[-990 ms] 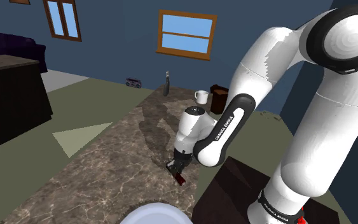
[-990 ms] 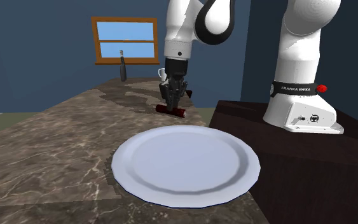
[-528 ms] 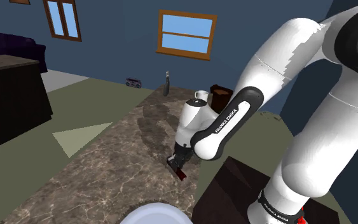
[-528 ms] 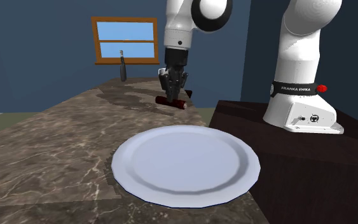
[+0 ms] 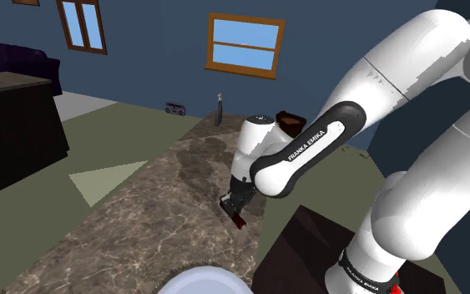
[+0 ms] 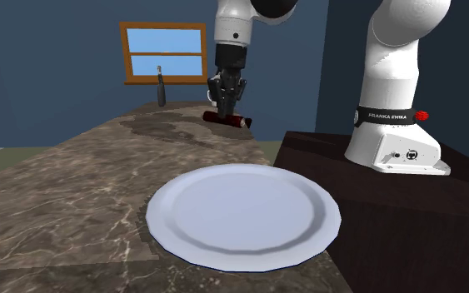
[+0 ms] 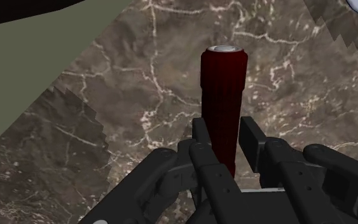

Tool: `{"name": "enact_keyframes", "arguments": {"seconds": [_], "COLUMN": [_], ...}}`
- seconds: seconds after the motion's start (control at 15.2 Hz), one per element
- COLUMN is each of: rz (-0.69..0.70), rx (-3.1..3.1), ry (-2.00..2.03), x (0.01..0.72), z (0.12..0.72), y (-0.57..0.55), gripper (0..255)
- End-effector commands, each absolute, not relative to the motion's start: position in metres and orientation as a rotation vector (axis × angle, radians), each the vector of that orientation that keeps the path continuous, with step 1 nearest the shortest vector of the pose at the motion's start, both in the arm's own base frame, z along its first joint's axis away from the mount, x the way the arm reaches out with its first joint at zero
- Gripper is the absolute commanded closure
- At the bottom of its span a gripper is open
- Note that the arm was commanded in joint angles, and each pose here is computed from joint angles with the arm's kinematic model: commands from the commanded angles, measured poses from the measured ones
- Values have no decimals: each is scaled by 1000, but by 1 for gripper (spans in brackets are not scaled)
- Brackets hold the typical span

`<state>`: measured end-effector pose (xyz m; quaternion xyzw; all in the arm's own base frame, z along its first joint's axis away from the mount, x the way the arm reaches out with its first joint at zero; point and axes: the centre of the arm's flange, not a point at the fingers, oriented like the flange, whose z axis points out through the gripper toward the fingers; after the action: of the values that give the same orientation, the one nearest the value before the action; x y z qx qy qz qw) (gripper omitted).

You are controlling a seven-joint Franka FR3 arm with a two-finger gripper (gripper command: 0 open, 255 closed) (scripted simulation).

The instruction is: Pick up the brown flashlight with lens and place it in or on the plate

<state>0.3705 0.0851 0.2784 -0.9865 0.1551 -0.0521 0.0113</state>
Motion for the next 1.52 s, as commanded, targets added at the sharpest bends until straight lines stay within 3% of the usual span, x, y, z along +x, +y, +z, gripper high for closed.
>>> {"name": "enact_keyframes", "arguments": {"seconds": [0.0, 1.45], "rz": [-161, -161], "rx": [-3077, -3077], "ry": [484, 484], "x": [371, 255], "z": [290, 303], "y": [84, 336], "gripper": [255, 255]}}
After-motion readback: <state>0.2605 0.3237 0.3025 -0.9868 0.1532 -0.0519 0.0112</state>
